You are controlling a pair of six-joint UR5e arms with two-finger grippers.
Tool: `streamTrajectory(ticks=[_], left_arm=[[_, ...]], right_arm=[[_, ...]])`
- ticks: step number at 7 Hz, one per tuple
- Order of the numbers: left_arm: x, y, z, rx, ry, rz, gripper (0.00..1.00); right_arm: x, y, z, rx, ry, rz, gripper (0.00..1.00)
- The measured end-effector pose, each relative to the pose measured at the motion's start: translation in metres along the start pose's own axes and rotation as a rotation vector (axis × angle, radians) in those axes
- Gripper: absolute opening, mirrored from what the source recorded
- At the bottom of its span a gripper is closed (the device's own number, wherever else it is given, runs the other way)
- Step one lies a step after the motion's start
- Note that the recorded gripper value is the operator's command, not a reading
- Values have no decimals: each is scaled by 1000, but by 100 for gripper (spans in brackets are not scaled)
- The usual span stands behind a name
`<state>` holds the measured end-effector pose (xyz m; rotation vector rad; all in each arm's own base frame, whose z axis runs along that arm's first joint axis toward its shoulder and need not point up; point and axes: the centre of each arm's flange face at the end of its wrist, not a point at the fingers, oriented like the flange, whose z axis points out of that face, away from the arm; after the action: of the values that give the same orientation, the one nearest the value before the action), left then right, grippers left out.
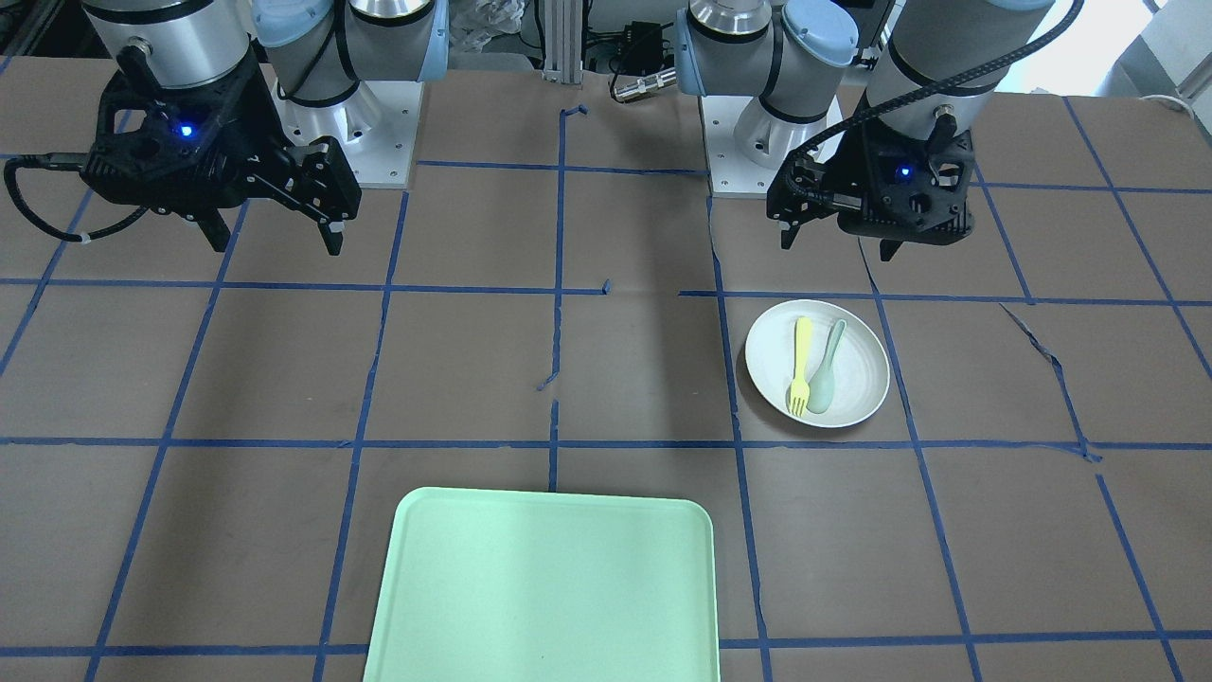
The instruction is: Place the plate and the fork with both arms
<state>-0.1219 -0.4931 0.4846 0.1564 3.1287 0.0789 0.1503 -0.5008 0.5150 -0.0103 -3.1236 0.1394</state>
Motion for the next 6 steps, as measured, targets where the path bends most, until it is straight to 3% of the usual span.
streamTrajectory(ticks=[1,3,6], left_arm=[[3,1,2,-1,22,-42,100],[-5,0,6,-12,-12,-65,100],[-46,-8,35,-57,-5,-27,100]], right_arm=[[0,0,0,0,0,0,100],[0,0,0,0,0,0,100],[0,0,-1,0,0,0,100]])
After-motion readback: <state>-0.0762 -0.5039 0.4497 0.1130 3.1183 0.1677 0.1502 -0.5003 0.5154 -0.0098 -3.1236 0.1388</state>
